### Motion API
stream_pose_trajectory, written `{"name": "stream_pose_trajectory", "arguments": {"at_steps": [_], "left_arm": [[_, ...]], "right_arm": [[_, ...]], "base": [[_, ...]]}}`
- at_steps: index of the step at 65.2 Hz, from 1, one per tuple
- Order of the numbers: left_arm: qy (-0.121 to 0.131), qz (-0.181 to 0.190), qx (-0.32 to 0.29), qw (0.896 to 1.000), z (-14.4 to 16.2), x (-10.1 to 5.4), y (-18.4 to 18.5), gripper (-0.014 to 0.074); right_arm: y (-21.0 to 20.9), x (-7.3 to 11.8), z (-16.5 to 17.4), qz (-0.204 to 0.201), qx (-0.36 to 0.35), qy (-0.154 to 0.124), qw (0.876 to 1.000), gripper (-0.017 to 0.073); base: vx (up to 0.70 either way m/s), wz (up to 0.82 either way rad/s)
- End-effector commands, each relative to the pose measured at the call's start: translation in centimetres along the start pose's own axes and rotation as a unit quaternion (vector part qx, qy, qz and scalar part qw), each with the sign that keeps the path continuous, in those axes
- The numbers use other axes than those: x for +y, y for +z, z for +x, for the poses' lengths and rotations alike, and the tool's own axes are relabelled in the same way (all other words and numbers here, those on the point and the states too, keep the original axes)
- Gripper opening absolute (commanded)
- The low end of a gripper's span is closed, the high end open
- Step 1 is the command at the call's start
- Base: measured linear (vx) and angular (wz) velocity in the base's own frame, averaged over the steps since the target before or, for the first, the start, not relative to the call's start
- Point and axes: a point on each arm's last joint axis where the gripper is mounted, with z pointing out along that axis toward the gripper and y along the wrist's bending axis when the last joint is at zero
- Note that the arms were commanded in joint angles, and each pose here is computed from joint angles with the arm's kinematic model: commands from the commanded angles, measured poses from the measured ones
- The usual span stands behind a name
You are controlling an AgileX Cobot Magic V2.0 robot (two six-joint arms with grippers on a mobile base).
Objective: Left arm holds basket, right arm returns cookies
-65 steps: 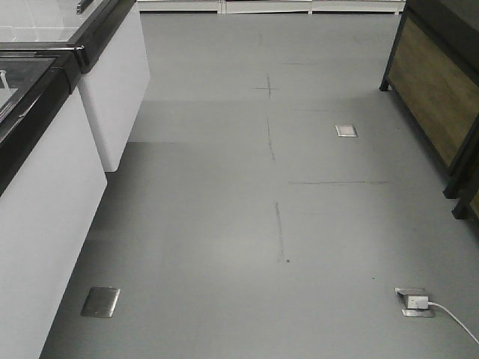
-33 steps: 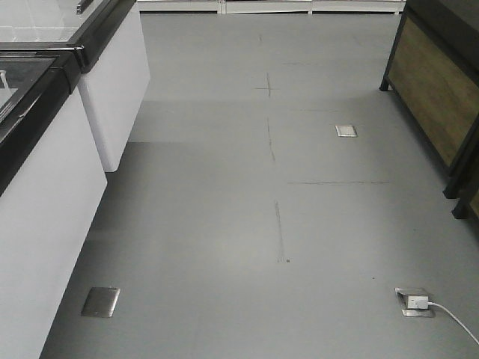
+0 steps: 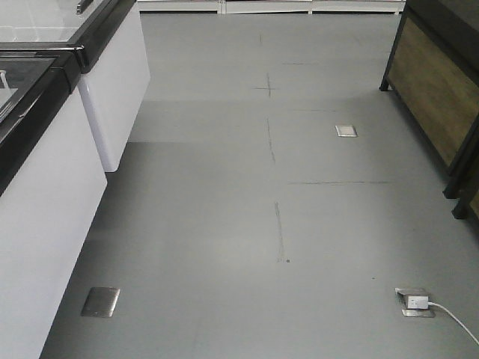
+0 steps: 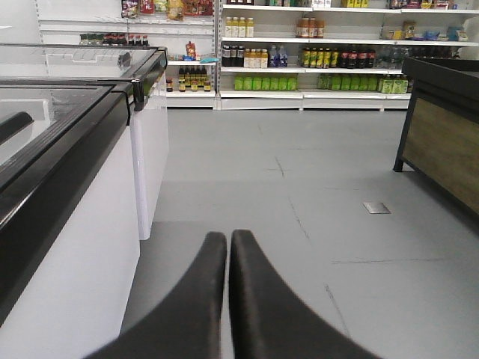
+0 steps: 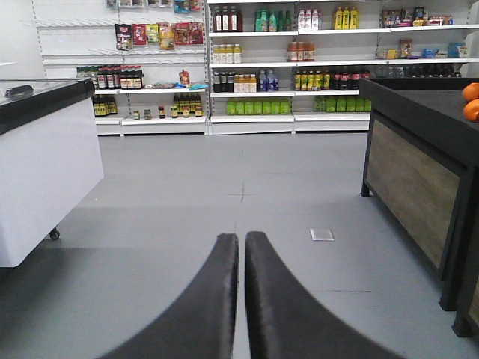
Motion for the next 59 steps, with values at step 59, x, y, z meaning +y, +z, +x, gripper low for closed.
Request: {"name": "stream_pose_trajectory", "arguments": {"at_steps": [59], "left_arm": [[0.016, 0.003, -0.076, 0.997, -2.2, -0.14, -0.48, -0.0006]], "right_arm": [[-0.04, -0.04, -0.13, 0.002, -0.034, -0.009, 0.999, -0.001]], "base": [[0.0, 0.0]]}}
